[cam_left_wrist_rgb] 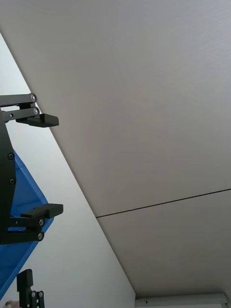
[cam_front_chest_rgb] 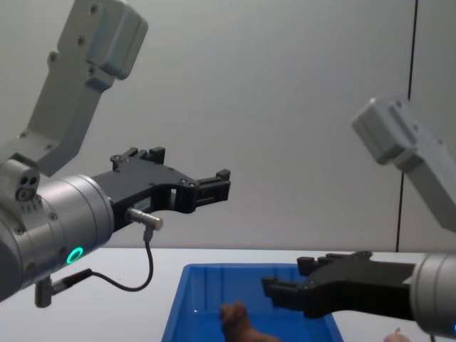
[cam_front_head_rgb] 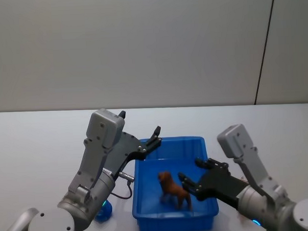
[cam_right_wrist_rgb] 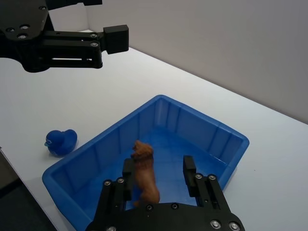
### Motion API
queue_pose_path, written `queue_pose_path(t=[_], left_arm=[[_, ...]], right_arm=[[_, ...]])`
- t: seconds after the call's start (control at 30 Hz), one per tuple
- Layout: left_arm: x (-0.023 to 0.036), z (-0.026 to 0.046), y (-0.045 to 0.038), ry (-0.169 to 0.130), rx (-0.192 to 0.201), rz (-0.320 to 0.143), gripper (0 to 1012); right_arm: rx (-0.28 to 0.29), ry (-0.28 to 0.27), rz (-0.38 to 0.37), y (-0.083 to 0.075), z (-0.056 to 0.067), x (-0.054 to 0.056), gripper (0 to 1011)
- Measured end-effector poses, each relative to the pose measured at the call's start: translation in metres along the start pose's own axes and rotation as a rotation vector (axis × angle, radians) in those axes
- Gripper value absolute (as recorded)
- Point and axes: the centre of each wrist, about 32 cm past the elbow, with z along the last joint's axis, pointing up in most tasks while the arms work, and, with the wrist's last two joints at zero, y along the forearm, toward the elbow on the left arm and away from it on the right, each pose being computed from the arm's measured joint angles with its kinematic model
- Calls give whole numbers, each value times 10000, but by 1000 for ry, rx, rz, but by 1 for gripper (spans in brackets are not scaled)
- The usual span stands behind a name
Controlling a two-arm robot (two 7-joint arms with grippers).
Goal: Pick up the two dolls from the table and place them into the box.
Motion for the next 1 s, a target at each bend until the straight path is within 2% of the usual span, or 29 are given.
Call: queue_pose_path(t=[0.07,0.1,0.17,0.27,0.3,0.43,0.5,1.0], left_arm=[[0,0,0,0,0,0,1002],[0,0,0,0,0,0,1001],[0,0,0,0,0,0,1001],[0,0,0,0,0,0,1001],[0,0,0,0,0,0,1001],[0,0,0,0,0,0,1001],[0,0,0,0,0,0,1001],[0,0,0,0,0,0,1002]], right_arm=[[-4,-1,3,22,5,-7,603],[-6,0,5,41,10,-11,675],[-8,1,5,55,16,-11,712],[-14,6,-2,73,21,1,827],[-15,8,-5,74,21,4,827],[-17,23,-28,64,19,37,960],[-18,29,-39,54,15,54,989],[-73,121,-182,-140,-160,188,1001]])
